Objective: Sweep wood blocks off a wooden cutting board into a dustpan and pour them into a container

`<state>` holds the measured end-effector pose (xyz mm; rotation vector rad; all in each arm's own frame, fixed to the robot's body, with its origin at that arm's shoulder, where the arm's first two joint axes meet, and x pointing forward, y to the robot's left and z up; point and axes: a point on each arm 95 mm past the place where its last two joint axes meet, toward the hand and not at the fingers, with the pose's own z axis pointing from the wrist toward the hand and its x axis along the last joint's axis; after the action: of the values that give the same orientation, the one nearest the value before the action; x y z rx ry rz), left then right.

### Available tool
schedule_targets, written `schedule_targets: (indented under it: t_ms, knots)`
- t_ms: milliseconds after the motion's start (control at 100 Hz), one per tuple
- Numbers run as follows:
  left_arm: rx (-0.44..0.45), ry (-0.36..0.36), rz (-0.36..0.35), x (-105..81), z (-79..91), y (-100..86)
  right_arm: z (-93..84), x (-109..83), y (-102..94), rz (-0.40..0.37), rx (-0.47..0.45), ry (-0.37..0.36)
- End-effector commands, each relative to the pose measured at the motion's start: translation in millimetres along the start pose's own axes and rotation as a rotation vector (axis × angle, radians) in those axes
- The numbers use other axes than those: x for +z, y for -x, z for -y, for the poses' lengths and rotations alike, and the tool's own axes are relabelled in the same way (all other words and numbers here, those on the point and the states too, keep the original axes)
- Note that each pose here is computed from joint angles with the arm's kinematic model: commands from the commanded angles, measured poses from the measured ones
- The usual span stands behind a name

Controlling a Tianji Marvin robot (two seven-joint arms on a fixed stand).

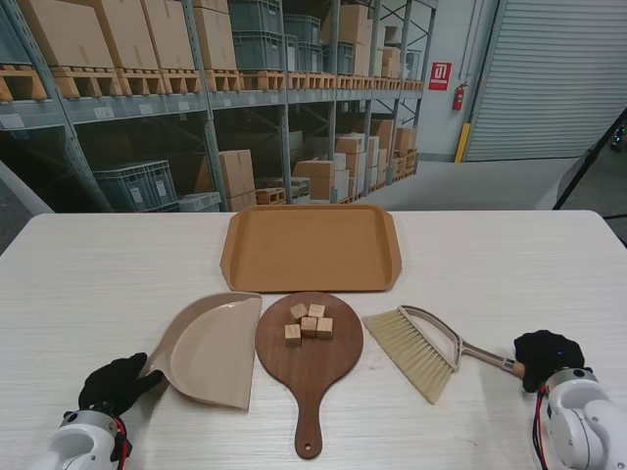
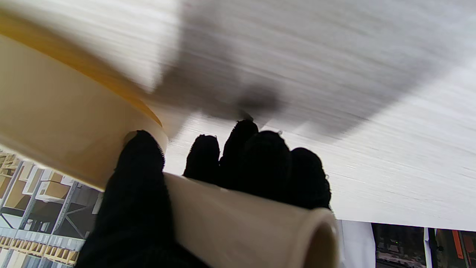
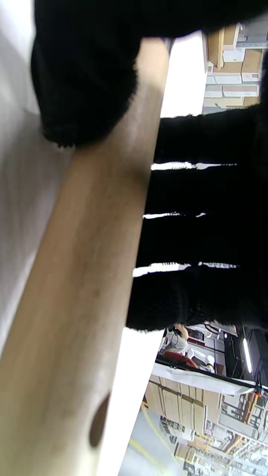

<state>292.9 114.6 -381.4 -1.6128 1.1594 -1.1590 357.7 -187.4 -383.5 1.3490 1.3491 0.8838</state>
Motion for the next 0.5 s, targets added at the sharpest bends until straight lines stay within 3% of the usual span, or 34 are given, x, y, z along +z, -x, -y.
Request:
schedule_targets:
  t_ms: [0, 230, 490]
  knots:
    - [-0.003, 0.057, 0.014, -4.4, -14.9, 4.2, 22.0, -10.3, 1.5, 0.021, -0.009, -0.061]
    - [-0.004, 0.057, 0.013, -4.0, -14.6, 4.5, -4.2, -10.7, 3.7, 0.053, -0.005, -0.022]
    - [-0.007, 0.057, 0.015, -3.7, -15.0, 4.9, -25.1, -7.2, 3.8, 0.035, 0.01, -0.042]
